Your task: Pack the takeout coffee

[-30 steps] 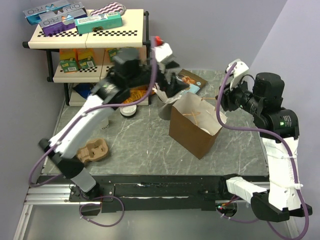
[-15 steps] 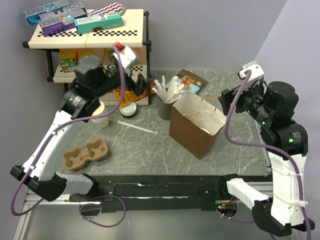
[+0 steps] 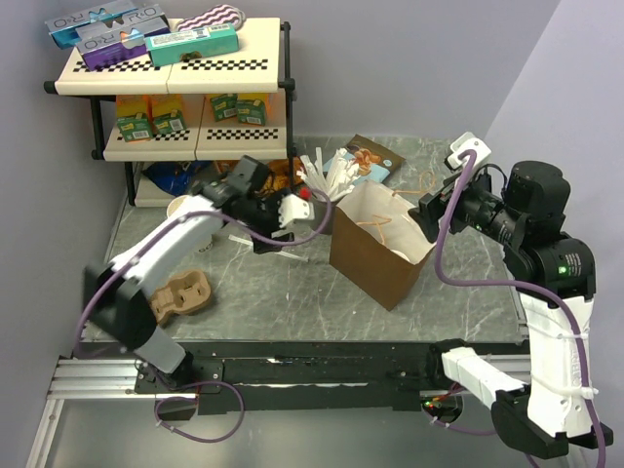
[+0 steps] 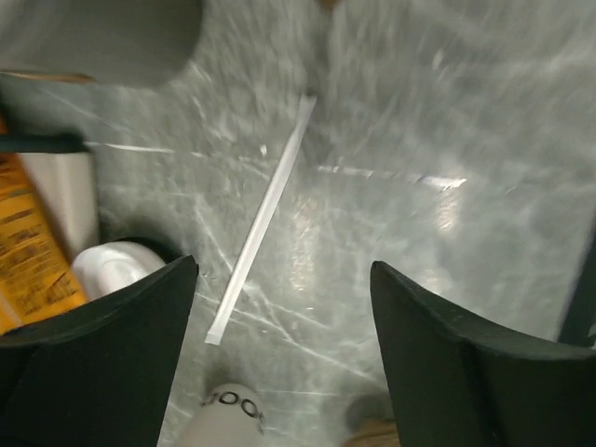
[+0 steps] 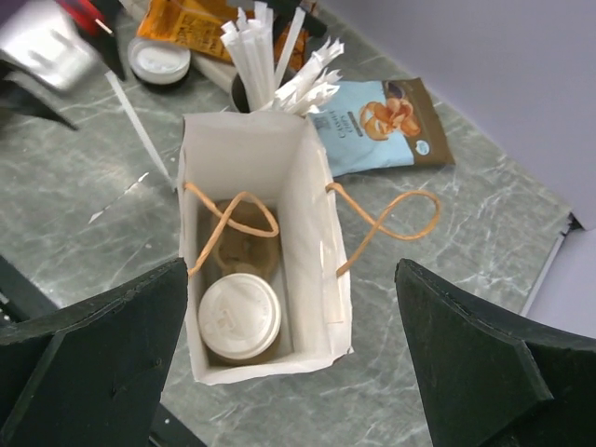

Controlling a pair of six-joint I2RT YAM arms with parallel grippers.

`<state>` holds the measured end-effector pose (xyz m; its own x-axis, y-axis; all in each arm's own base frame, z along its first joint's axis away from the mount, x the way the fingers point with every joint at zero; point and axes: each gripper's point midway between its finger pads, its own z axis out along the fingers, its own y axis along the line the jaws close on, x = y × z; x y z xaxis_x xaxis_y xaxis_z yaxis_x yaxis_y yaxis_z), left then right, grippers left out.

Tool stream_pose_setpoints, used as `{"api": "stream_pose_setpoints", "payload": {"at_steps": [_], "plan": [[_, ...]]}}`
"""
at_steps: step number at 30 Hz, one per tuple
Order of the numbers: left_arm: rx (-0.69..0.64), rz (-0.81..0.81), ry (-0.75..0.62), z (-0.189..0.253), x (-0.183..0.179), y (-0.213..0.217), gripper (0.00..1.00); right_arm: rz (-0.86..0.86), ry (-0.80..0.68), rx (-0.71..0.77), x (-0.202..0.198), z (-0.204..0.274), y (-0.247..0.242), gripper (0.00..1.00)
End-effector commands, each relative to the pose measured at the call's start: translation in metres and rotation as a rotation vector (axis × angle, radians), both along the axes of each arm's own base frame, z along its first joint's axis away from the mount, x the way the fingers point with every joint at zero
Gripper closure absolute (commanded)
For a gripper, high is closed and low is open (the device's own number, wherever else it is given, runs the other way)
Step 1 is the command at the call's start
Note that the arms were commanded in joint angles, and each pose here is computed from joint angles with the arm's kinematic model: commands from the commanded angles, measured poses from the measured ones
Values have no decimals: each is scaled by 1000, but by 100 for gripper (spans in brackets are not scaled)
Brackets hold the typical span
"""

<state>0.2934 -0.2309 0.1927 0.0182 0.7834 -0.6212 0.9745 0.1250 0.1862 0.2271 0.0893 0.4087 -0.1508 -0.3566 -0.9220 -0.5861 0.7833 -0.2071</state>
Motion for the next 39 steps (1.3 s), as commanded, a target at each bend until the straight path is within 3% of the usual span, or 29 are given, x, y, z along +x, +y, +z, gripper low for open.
{"api": "stream_pose_setpoints", "payload": {"at_steps": [1,9,14,20,25,28,32,34,39], "plan": [[229,-162,-4,-57,26,11,23,36,-10,11,-8,5,4,2],[330,-252,-6,-119,62,-4,24,11,7,-9,-16,0,-2,2],[344,-265,-29,-136,77,-12,26,3,20,-11,-19,-4,-4,2],[367,-306,44,-159,64,-14,35,-2,30,-25,-16,-8,-5,2],[391,-306,49,-170,55,-7,37,5,34,-27,-12,-10,-4,1],[428,-289,69,-178,52,0,54,11,34,-22,-10,-10,-2,1],[433,-257,100,-181,45,4,86,14,26,-18,-8,-7,-1,1],[420,-251,109,-183,33,7,97,5,16,-20,-6,-5,-2,1],[239,-178,120,-122,6,-10,99,-36,-2,-27,-2,-3,-8,1]]}}
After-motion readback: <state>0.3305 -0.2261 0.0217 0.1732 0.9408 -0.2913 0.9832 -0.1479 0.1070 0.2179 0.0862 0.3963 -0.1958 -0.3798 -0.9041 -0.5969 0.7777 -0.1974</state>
